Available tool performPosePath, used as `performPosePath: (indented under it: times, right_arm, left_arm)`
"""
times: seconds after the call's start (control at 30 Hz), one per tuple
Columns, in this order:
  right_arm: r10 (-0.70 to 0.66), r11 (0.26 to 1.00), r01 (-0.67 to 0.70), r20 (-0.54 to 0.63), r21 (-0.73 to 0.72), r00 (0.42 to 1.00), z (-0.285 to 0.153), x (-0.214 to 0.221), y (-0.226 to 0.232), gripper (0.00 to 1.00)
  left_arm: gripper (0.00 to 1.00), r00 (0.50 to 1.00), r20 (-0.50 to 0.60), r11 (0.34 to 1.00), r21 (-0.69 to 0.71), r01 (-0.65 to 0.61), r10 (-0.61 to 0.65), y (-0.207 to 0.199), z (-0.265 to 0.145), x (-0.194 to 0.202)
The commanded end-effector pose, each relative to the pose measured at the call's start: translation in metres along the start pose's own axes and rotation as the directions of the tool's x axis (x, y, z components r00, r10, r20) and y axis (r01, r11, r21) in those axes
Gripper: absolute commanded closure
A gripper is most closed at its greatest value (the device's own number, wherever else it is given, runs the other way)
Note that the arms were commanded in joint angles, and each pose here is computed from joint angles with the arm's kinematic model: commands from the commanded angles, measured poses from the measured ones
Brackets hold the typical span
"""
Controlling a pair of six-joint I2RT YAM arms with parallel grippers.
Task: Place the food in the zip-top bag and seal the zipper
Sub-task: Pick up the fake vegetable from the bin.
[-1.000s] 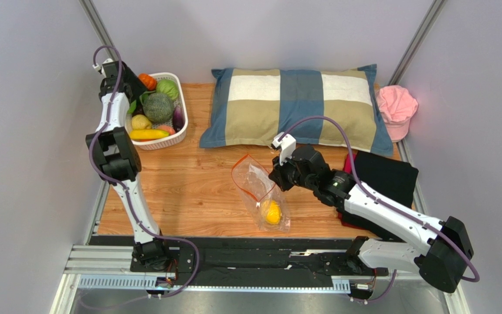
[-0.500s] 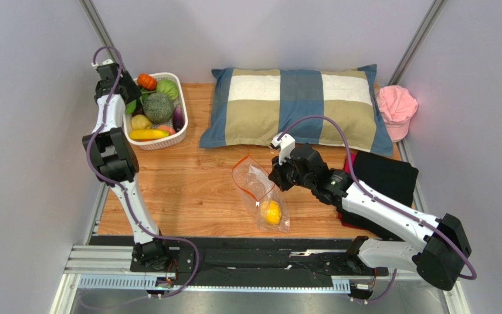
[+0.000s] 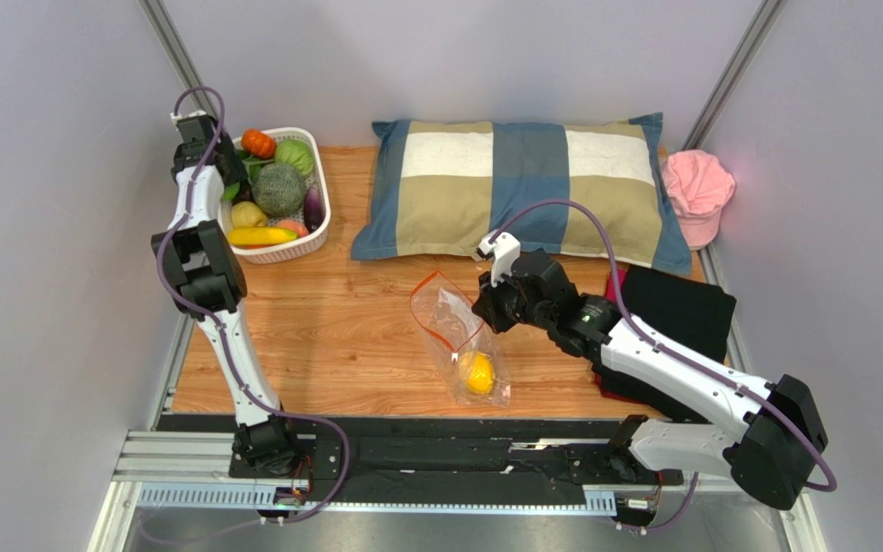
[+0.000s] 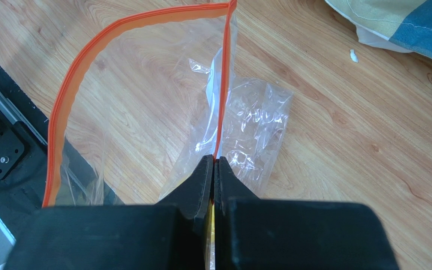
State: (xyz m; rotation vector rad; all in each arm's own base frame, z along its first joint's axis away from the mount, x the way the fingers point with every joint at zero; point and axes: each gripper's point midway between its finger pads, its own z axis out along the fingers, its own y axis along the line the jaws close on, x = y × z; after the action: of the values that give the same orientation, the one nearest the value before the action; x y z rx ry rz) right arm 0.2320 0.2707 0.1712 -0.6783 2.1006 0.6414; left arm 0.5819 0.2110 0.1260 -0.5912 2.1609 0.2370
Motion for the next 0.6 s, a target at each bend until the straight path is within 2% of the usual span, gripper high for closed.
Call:
performPosePath:
  times: [0.0,0.2,0.3,0.43,0.5,0.57]
  right_arm:
    - [0.018,1.0,-0.018,0.055,-0.008,0.998,-0.001,-0.024,0.003,1.0]
    - [0.017,1.0,-0.017,0.062,-0.008,0.998,-0.002,-0.026,0.003,1.0]
    - [0.02,1.0,-0.02,0.066,-0.003,0.998,-0.003,-0.027,0.002,1.0]
    - [0.039,0.999,-0.04,0.079,0.001,0.996,-0.007,-0.033,0.001,1.0]
    - [0.048,0.999,-0.047,0.082,-0.006,0.996,-0.01,-0.035,0.002,1.0]
    - [0.066,0.998,-0.065,0.087,-0.012,0.994,-0.014,-0.038,0.003,1.0]
  left_arm:
    - [0.35,0.998,0.021,0.998,-0.032,-0.058,0.059,0.008,-0.002,-0.011]
    - [0.54,0.996,0.062,0.998,-0.018,-0.063,0.064,0.007,-0.023,-0.029]
    - [0.61,0.991,0.116,0.998,0.014,-0.066,0.063,0.002,-0.045,-0.049]
    - [0.81,0.983,0.173,0.996,0.055,-0.067,0.057,-0.004,-0.083,-0.074]
    - [0.88,0.982,0.184,0.995,0.076,-0.067,0.052,-0.006,-0.096,-0.077]
    - [0.92,0.978,0.203,0.994,0.092,-0.061,0.041,-0.007,-0.118,-0.085]
